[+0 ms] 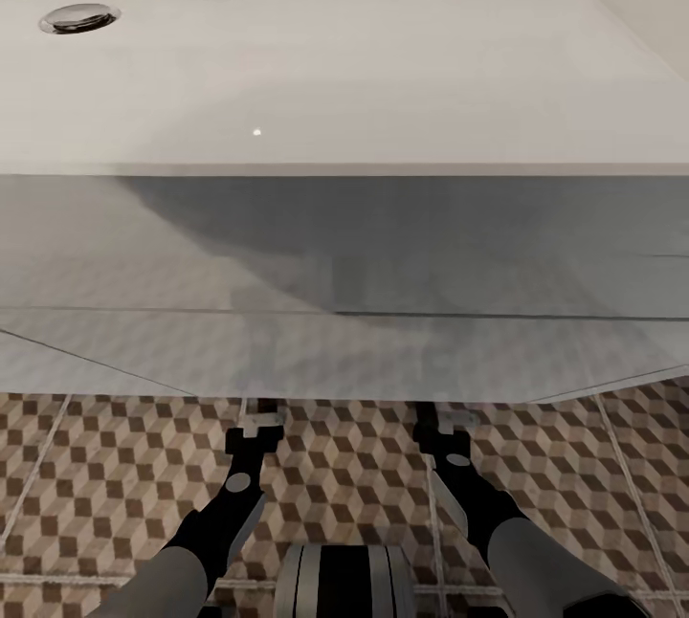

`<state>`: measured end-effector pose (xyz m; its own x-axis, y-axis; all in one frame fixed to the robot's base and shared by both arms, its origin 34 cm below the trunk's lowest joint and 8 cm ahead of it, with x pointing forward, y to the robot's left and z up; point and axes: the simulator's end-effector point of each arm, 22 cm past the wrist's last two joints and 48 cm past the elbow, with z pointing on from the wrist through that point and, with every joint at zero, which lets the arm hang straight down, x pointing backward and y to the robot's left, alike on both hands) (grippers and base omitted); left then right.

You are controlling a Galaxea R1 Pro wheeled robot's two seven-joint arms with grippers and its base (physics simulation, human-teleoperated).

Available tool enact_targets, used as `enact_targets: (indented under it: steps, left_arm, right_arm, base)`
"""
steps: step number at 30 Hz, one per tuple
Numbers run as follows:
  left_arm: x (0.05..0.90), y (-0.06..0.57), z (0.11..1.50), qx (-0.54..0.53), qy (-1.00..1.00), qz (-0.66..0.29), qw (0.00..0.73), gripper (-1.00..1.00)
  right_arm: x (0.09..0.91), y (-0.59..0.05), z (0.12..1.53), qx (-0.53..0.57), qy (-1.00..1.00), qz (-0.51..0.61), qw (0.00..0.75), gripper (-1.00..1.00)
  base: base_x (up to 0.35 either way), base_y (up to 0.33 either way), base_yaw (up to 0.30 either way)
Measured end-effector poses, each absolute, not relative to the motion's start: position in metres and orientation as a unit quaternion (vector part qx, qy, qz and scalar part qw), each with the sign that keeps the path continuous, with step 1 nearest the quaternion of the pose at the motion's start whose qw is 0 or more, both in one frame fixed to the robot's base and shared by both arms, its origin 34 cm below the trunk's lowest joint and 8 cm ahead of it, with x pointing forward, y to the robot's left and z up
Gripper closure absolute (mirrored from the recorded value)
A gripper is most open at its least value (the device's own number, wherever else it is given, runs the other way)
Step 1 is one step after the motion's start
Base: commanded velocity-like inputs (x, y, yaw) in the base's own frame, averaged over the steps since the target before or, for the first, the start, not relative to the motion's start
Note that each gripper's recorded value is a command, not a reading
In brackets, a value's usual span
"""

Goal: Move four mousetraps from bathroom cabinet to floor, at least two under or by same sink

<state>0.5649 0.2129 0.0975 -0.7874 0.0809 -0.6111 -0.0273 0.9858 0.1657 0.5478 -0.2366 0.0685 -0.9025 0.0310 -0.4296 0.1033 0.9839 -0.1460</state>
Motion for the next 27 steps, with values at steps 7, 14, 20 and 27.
enact_targets:
  steps: [7,14,20,27]
  left_arm:
    - [0.566,0.208,0.098,0.018,0.941,0.082,0.327,1.00]
    - [0.566,0.207,0.099,0.014,0.941,0.082,0.329,1.00]
    - [0.561,0.208,0.093,0.014,0.943,0.083,0.323,1.00]
    - [0.558,0.208,0.088,0.014,0.944,0.083,0.320,1.00]
  right_arm:
    - [0.548,-0.239,0.068,0.035,0.972,-0.085,0.218,1.00]
    - [0.548,-0.239,0.068,0.035,0.972,-0.085,0.218,1.00]
    - [0.542,-0.239,0.062,0.035,0.973,-0.085,0.212,1.00]
    - [0.539,-0.239,0.057,0.035,0.974,-0.085,0.207,1.00]
  base:
    - [-0.006,0.000,0.000]
    - [0.000,0.000,0.000]
    - [0.000,0.000,0.000]
    - [0.000,0.000,0.000]
